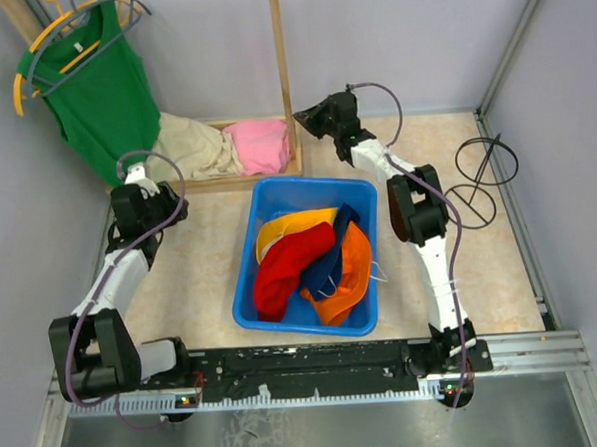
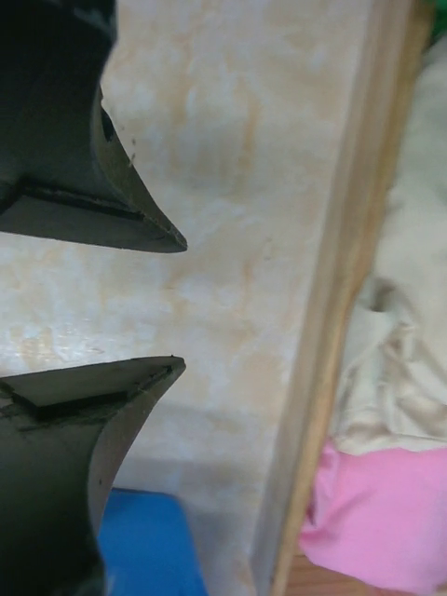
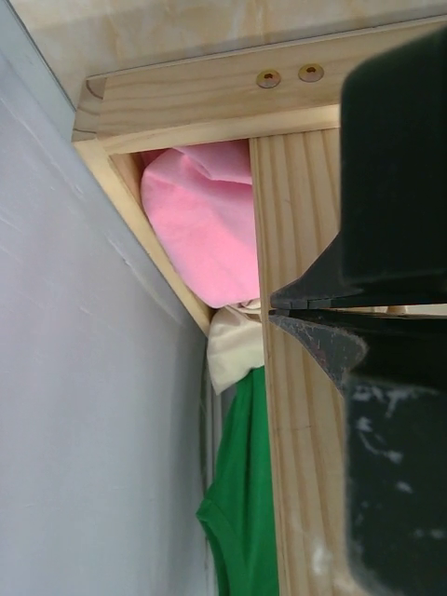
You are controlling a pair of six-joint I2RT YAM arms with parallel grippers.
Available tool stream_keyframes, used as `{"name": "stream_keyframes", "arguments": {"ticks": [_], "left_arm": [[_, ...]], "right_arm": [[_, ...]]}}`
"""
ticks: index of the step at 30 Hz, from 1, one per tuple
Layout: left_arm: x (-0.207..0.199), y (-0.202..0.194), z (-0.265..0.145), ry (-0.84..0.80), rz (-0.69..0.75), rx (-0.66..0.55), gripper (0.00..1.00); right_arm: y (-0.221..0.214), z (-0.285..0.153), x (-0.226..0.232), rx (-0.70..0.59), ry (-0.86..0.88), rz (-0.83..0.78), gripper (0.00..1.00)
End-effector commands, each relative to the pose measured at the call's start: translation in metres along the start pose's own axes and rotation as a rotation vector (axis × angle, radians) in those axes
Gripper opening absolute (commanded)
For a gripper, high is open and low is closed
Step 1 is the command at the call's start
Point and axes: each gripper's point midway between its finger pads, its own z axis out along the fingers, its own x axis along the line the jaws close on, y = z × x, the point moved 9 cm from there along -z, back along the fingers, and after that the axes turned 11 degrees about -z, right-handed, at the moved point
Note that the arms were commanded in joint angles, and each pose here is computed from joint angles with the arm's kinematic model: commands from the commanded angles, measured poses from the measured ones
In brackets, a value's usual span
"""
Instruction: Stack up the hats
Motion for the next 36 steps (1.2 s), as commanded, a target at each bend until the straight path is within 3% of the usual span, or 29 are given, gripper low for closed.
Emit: {"name": "stream_keyframes", "arguments": {"ticks": [1, 3, 5, 7, 8, 10, 16, 26, 36], "left_arm": [[0.014, -0.037, 0.01, 0.032, -0.08, 0.141, 0.51], [0.02, -0.044, 0.021, 0.08, -0.121, 0.191, 0.45], [0.025, -0.049, 0.033, 0.117, -0.144, 0.208, 0.33], [0.03, -0.052, 0.048, 0.137, -0.158, 0.201, 0.17], [0.03, -0.05, 0.056, 0.133, -0.165, 0.187, 0.13], [0.03, -0.049, 0.072, 0.111, -0.172, 0.172, 0.12], [0.031, -0.044, 0.125, 0.082, -0.191, 0.219, 0.09], [0.031, -0.029, 0.179, 0.068, -0.18, 0.25, 0.05], [0.035, -0.008, 0.212, 0.076, -0.175, 0.256, 0.03]], "right_arm": [[-0.012, -0.01, 0.039, 0.06, 0.121, -0.018, 0.0], [-0.004, -0.022, 0.043, 0.055, 0.131, -0.044, 0.01], [0.006, -0.041, 0.047, 0.042, 0.13, -0.088, 0.06], [0.014, -0.067, 0.045, 0.034, 0.105, -0.144, 0.22], [0.021, -0.082, 0.047, 0.024, 0.099, -0.171, 0.3], [0.034, -0.112, 0.047, -0.006, 0.086, -0.229, 0.34], [0.044, -0.176, 0.03, -0.001, -0.093, -0.399, 0.28], [0.023, -0.164, -0.005, 0.222, -0.145, -0.384, 0.19], [0.026, -0.19, 0.004, 0.218, -0.149, -0.461, 0.19]]}}
